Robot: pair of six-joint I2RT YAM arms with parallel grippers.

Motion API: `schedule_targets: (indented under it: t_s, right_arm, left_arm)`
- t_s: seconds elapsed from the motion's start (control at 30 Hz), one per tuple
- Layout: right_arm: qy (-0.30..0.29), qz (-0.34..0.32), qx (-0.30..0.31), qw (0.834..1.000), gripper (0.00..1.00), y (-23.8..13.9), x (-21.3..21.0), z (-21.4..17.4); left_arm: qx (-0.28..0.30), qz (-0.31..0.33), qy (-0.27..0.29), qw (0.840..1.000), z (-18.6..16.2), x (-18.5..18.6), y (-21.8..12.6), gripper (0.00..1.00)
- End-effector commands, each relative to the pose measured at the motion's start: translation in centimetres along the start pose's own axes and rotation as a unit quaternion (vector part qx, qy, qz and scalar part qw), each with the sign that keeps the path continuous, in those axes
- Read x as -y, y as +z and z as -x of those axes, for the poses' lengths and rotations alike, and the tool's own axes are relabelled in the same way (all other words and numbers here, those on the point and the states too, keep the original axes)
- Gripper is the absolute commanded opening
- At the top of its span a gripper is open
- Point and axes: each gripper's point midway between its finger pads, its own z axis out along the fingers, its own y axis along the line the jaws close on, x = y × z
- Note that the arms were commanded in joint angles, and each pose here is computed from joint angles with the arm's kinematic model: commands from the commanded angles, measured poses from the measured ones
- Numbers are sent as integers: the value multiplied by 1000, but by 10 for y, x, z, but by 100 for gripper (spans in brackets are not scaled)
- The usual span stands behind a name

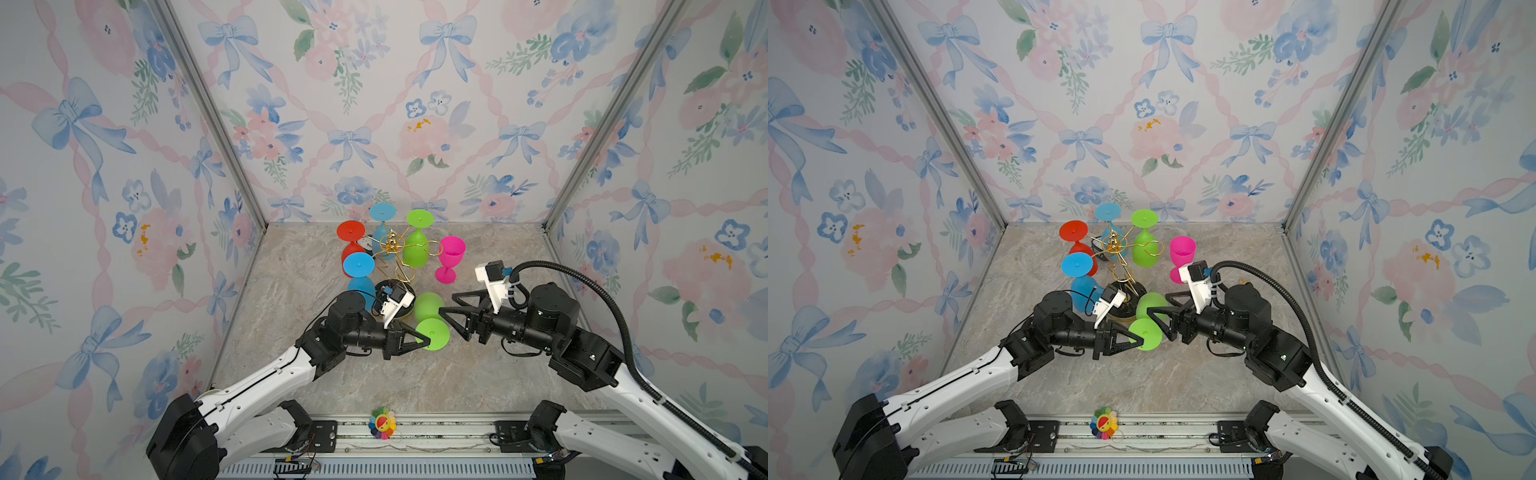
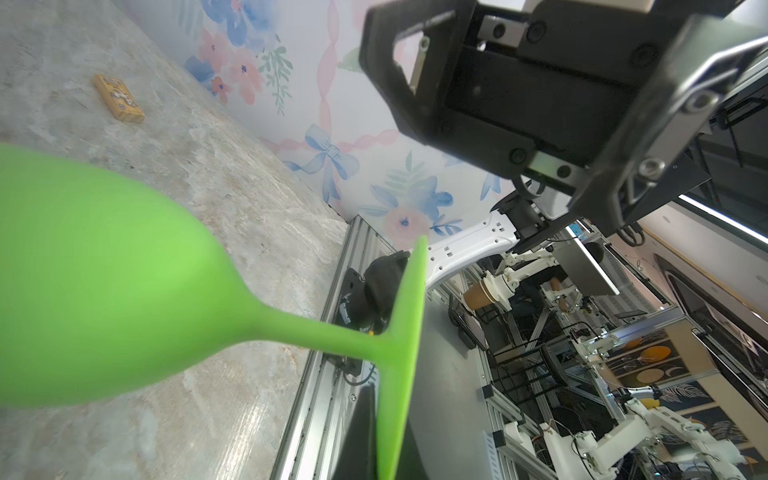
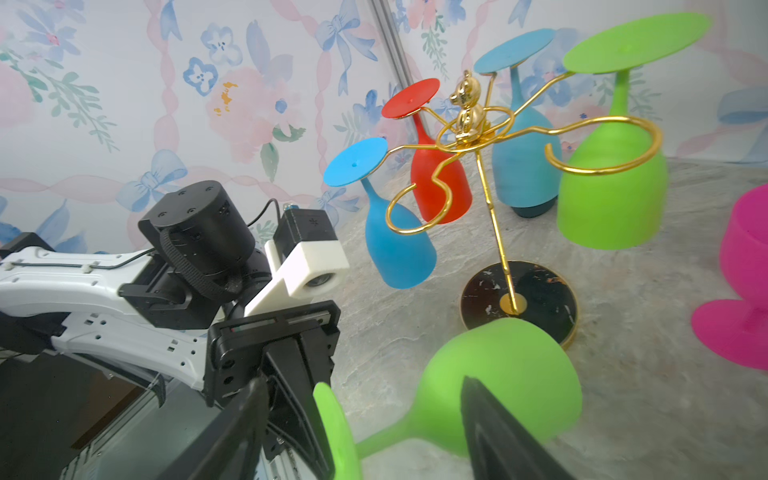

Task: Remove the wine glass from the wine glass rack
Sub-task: 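Close the left gripper on the green glass base while the right gripper releases it, then grasp the green glass bowl with the right gripper while the left holds the base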

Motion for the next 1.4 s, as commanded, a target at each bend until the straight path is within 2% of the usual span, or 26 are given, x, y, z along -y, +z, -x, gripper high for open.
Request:
schedule_targets:
  t_s: [0.0, 0.17, 0.27, 0.37, 0.53, 0.67, 0.73, 0.9, 1.13, 1.27, 1.37]
  right_arm:
    - [26, -97, -2, 995, 77, -16, 30, 7]
    - [111, -166, 9, 980, 79, -31, 69, 22]
    - [165, -181, -3, 970, 78, -31, 89, 28]
    - [195, -196, -25, 961, 77, -26, 102, 25]
    - [247, -203, -66, 945, 76, -16, 114, 13]
    - [294, -198, -67, 933, 76, -14, 124, 11]
    - [307, -192, -64, 930, 76, -14, 125, 12]
    - [324, -177, -85, 925, 75, -12, 126, 11]
    - [309, -173, -123, 927, 74, -12, 121, 9]
    - [292, -171, -146, 930, 73, -10, 119, 3]
    - [291, -166, -157, 929, 73, -8, 118, 0]
  left_arm:
    - [-15, -12, 70, 997, 4, 21, 5, 0]
    - [-11, 54, 178, 983, 6, 22, 7, 0]
    - [6, 85, 241, 967, 11, 20, 1, 0]
    - [14, 124, 294, 948, 16, 12, -2, 0]
    - [0, 144, 363, 921, 10, 11, 6, 0]
    - [-29, 143, 402, 904, -5, 12, 22, 0]
    - [-43, 170, 423, 889, -11, 4, 29, 0]
    - [-84, 272, 494, 822, -23, -18, 41, 0]
    - [-109, 330, 537, 768, -24, -31, 41, 0]
    - [-124, 373, 566, 725, -21, -38, 37, 0]
    - [-158, 397, 601, 675, -29, -48, 36, 0]
